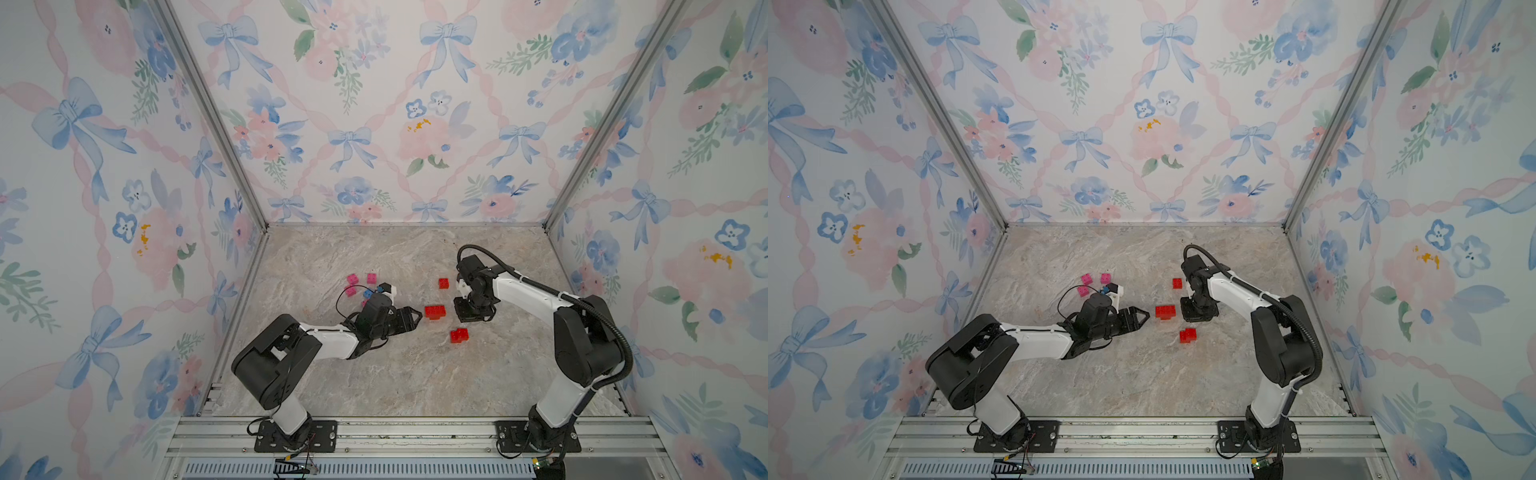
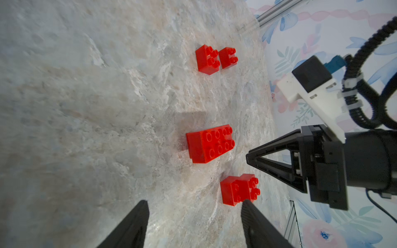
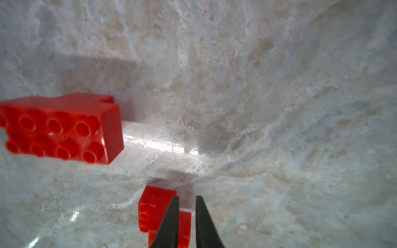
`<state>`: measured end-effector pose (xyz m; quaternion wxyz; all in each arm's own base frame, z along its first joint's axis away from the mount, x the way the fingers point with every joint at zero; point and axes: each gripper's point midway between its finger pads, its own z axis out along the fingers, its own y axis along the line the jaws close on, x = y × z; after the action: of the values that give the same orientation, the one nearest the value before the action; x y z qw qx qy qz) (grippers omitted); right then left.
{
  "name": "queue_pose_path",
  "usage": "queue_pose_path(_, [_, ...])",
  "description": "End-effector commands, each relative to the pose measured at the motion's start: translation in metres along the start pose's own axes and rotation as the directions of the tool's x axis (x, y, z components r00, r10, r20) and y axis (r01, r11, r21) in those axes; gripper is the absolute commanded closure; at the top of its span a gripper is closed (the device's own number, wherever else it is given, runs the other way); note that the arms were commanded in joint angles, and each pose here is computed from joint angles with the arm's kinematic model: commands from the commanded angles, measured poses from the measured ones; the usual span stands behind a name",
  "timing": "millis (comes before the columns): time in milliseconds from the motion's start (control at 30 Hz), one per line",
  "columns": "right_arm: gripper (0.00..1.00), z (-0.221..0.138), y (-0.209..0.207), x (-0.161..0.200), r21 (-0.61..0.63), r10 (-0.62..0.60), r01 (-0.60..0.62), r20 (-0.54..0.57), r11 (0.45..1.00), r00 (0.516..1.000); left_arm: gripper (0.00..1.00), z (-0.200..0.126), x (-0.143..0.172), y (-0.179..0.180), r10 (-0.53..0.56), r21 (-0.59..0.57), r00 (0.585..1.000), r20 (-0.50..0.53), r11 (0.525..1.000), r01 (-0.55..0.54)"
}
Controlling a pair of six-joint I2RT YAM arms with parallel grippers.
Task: Assemble the letter v with lego
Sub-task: Adjust the lego brick at the center of the board.
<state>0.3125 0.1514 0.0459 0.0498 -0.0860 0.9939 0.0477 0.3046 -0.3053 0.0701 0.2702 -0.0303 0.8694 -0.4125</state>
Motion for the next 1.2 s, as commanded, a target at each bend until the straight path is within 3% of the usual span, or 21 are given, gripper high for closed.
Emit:
queue_pose_path(0, [0.86, 0.016, 0.005, 0.001, -0.038, -0.040, 0.039, -0.018, 0.999, 0.999, 0.30, 0.010, -0.007, -0.018, -0.014, 0.088, 1.000, 0.006, 0.996, 0.013])
queue_pose_path(133, [0.86, 0.023, 0.000, 0.017, -0.035, -0.018, 0.016, -0.053, 0.999, 0.998, 0.32, 0.019, -0.001, -0.023, -0.025, 0.148, 0.999, -0.023, 0.989, 0.028])
queue_pose_path(333, [0.85, 0.026, 0.000, 0.043, -0.070, 0.029, -0.035, -0.089, 0.997, 0.996, 0.34, 0.030, 0.008, -0.011, -0.056, 0.140, 0.997, -0.051, 0.988, 0.063])
queue_pose_path(433, [0.82, 0.020, -0.002, 0.044, -0.082, 0.054, -0.061, -0.078, 0.995, 0.995, 0.35, 0.037, -0.002, -0.022, -0.067, 0.186, 0.997, -0.035, 0.980, 0.072])
queue_pose_path(633, [0.56, -0.008, -0.022, 0.038, -0.081, 0.086, -0.089, -0.033, 0.993, 0.996, 0.39, 0.043, -0.004, -0.028, -0.093, 0.227, 0.995, -0.040, 0.969, 0.100])
queue_pose_path(700, [0.52, -0.022, -0.025, 0.039, -0.052, 0.029, -0.029, -0.008, 0.998, 1.000, 0.40, 0.045, -0.003, -0.026, -0.102, 0.227, 0.994, -0.047, 0.968, 0.110])
queue_pose_path(800, [0.46, -0.037, -0.017, 0.050, 0.000, -0.163, 0.163, -0.004, 0.987, 0.987, 0.41, 0.048, -0.001, -0.025, -0.110, 0.230, 0.992, -0.055, 0.966, 0.120])
queue_pose_path(933, [0.44, -0.051, -0.005, 0.053, 0.053, -0.388, 0.386, 0.040, 0.921, 0.921, 0.42, 0.051, 0.000, -0.022, -0.120, 0.231, 0.991, -0.060, 0.964, 0.131])
queue_pose_path(1033, [0.28, -0.056, 0.014, 0.058, 0.032, -0.527, 0.526, 0.068, 0.850, 0.847, 0.40, 0.053, 0.001, -0.023, -0.120, 0.236, 0.990, -0.068, 0.963, 0.133])
queue_pose_path(1167, [0.24, -0.050, 0.034, 0.062, -0.034, -0.602, 0.605, 0.067, 0.796, 0.796, 0.40, 0.057, 0.002, -0.021, -0.127, 0.235, 0.989, -0.074, 0.962, 0.141])
